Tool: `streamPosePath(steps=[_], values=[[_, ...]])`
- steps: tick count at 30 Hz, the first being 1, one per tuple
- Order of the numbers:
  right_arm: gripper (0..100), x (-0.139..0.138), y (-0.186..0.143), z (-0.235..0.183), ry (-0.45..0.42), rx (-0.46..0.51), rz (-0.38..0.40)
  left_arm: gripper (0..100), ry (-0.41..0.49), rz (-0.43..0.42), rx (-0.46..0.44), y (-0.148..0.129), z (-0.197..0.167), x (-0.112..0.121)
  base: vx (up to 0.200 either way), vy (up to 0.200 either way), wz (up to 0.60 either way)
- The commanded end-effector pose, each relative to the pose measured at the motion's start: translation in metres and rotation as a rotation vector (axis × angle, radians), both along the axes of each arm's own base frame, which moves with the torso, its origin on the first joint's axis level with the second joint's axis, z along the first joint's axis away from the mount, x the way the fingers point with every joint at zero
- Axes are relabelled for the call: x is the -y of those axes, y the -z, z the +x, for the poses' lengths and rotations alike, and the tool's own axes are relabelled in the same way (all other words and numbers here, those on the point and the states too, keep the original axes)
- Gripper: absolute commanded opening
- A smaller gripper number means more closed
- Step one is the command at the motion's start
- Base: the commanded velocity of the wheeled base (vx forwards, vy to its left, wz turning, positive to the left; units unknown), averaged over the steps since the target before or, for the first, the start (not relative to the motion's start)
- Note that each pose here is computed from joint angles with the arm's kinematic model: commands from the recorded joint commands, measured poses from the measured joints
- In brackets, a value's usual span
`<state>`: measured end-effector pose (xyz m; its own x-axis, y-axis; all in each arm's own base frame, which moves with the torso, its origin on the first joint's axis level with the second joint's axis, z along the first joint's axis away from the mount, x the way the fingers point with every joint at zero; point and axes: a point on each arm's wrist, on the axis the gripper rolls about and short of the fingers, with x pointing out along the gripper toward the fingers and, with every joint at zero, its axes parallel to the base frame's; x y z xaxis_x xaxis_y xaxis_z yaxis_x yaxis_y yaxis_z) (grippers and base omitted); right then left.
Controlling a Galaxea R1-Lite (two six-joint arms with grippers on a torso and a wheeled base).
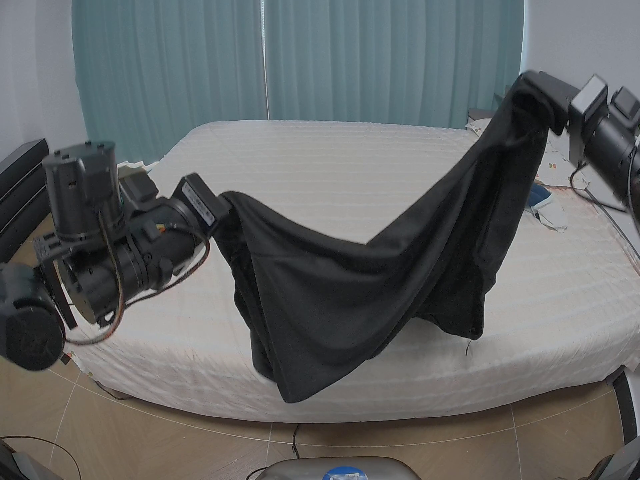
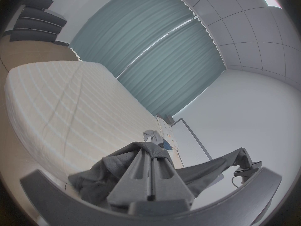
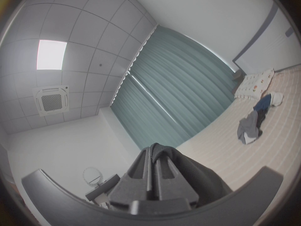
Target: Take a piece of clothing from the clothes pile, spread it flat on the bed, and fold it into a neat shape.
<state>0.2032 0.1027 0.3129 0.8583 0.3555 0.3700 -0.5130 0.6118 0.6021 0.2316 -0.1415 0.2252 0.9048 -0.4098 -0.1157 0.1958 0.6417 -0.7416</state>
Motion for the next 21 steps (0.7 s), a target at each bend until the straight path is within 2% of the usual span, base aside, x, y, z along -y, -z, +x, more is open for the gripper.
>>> streamPosePath(steps=[1, 2, 3, 6, 7, 10, 15, 18, 21], values=[[0, 0.032, -0.076, 0.032, 0.178, 0.045, 0.014, 0, -0.109, 0.012, -0.003, -0.048, 0.049, -0.011, 0.000, 0.000, 0.00], [0, 0.038, -0.073, 0.060, 0.228, 0.024, 0.005, 0, -0.129, 0.020, -0.026, -0.040, 0.067, -0.010, 0.000, 0.000, 0.00], [0, 0.039, -0.070, 0.072, 0.242, 0.012, 0.000, 0, -0.136, 0.020, -0.039, -0.036, 0.075, -0.008, 0.000, 0.000, 0.00], [0, 0.037, -0.044, 0.109, 0.263, -0.068, -0.029, 0, -0.160, 0.013, -0.081, -0.021, 0.101, -0.005, 0.000, 0.000, 0.00], [0, 0.037, -0.044, 0.109, 0.263, -0.068, -0.029, 0, -0.160, 0.013, -0.081, -0.021, 0.101, -0.005, 0.000, 0.000, 0.00], [0, 0.030, -0.007, 0.150, 0.273, -0.156, -0.057, 0, -0.177, 0.029, -0.127, 0.002, 0.130, -0.002, 0.200, 0.000, 0.00], [0, 0.019, 0.029, 0.191, 0.272, -0.189, -0.065, 0, -0.192, 0.047, -0.174, 0.030, 0.158, 0.002, 0.200, 0.000, 0.00], [0, 0.012, 0.049, 0.212, 0.272, -0.167, -0.058, 0, -0.198, 0.058, -0.196, 0.045, 0.171, 0.005, 0.200, 0.000, 0.00], [0, 0.005, 0.078, 0.236, 0.286, -0.154, -0.056, 0, -0.206, 0.074, -0.224, 0.073, 0.193, 0.012, 0.200, 0.000, 0.00]])
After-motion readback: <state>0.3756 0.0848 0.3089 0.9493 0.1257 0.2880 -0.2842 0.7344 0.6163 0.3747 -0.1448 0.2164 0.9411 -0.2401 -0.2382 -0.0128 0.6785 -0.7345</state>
